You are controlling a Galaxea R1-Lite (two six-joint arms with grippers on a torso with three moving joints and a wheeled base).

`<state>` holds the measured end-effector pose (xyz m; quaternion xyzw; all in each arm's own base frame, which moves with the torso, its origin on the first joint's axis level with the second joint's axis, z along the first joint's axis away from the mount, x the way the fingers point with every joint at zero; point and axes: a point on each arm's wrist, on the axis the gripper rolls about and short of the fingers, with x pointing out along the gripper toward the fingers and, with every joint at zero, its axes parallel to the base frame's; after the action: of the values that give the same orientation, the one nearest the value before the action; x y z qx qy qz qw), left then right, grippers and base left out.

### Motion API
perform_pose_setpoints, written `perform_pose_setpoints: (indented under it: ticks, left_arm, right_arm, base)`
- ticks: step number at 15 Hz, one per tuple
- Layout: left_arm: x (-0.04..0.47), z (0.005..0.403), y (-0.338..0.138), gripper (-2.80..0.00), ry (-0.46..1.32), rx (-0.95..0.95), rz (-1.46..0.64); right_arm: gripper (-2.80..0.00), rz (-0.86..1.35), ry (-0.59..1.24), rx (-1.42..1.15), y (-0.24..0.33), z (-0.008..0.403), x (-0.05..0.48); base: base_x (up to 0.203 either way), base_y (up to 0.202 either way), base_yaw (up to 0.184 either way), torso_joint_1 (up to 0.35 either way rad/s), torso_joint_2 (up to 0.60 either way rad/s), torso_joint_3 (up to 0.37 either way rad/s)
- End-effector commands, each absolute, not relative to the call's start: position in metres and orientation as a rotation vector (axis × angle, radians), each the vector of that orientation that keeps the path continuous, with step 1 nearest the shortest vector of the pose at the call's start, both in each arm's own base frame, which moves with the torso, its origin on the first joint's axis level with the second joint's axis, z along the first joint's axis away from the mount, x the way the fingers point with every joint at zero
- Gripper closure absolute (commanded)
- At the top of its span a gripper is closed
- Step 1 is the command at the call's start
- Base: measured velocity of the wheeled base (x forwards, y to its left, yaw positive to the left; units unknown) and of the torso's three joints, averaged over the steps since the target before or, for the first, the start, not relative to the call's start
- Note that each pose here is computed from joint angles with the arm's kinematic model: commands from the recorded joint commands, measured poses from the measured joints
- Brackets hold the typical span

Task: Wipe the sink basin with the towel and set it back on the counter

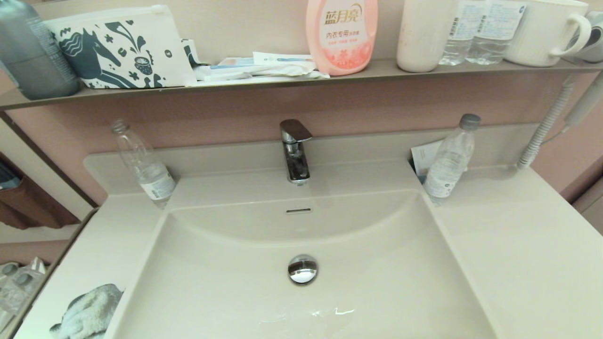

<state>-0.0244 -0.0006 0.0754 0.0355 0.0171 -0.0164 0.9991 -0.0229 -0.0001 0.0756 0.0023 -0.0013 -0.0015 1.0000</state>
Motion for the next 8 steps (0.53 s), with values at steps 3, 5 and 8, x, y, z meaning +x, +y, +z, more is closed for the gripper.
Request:
perform_pose_setpoints:
  ticks: [3,5,8]
  left_arm:
    - [-0.0243,0.0755,-0.0004,0.0,0.035,0.049,-0.021]
    - [-0.0242,0.0751,-0.0004,0.0,0.036,0.049,-0.02]
    - [-0.0242,0.0751,-0.0004,0.0,0.036,0.048,-0.02]
  right_arm:
    - [0.0,-0.003,-0.002,0.005,-0.0001,0.0756,-0.0228]
    - [0.0,-0.003,-0.002,0.005,-0.0001,0.0756,-0.0228]
    - [0.0,-0.003,-0.002,0.005,-0.0001,0.0756,-0.0228]
  base:
    - [0.0,0.0,0.0,0.0,0.0,0.0]
    - [0.0,0.0,0.0,0.0,0.0,0.0]
    - [0.0,0.0,0.0,0.0,0.0,0.0]
